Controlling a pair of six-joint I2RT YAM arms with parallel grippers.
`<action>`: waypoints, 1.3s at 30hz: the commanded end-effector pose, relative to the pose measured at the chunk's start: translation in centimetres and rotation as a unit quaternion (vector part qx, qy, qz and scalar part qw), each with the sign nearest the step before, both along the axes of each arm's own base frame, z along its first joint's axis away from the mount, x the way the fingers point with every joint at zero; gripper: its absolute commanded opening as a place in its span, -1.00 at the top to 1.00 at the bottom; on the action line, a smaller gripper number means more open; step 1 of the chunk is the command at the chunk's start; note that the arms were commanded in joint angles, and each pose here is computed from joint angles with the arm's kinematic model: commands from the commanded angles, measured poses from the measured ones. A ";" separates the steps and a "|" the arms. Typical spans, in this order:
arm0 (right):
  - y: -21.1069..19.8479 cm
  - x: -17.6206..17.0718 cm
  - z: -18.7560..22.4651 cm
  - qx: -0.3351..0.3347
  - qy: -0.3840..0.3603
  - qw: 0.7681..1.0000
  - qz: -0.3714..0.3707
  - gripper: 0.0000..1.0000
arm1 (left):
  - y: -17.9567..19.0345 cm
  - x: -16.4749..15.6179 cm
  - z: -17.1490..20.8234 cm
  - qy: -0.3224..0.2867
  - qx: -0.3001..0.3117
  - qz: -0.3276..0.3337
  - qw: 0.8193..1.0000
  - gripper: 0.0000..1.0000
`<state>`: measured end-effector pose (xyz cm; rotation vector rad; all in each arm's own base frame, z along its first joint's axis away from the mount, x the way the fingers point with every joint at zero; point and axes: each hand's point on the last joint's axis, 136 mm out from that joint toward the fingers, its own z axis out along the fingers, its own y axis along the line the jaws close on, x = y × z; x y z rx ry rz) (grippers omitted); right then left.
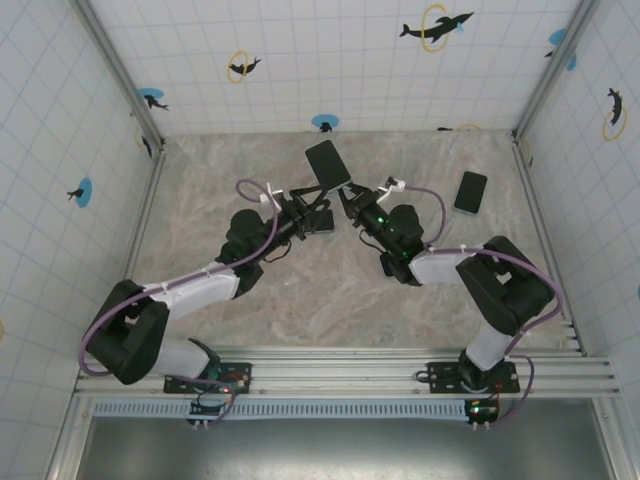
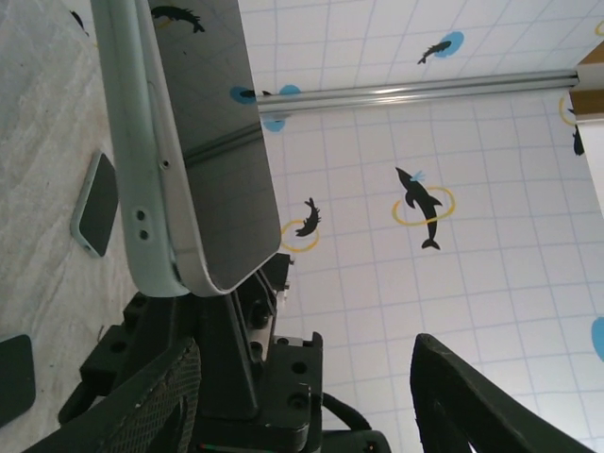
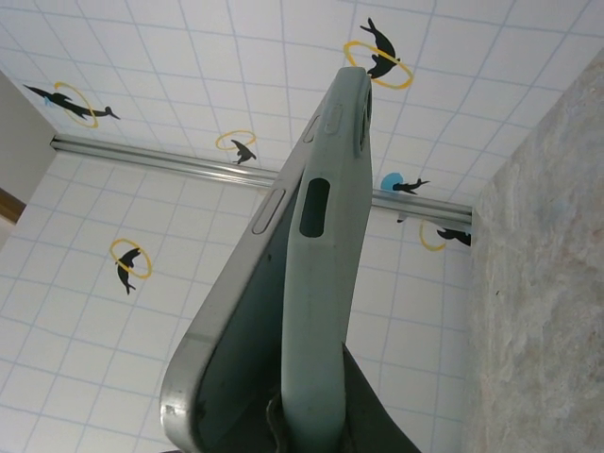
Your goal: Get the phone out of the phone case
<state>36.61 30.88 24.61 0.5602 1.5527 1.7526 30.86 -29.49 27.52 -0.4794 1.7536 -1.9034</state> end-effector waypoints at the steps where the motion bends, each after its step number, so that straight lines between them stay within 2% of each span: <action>1: 0.2 0.1 4.2 0.047 -0.056 0.997 -0.010 1.00 | -0.1 0.6 2.4 -0.008 -0.034 0.010 0.999 -0.19; 18: -0.1 -0.4 4.8 0.047 -0.075 0.996 -0.007 1.00 | -1.3 1.7 1.1 0.018 -0.053 0.000 0.998 -0.12; 26: -0.3 -0.9 5.0 0.046 -0.087 0.995 -0.012 1.00 | -0.5 2.7 0.1 0.042 -0.060 0.032 0.997 -0.08; 32: -0.5 -1.6 4.9 0.020 -0.102 0.994 -0.035 1.00 | -0.3 3.2 -0.3 0.064 -0.062 0.057 0.994 -0.04; 39: -0.9 -2.1 4.5 0.022 -0.105 0.992 -0.062 1.00 | -0.4 2.8 -0.9 0.090 -0.078 0.095 0.988 0.06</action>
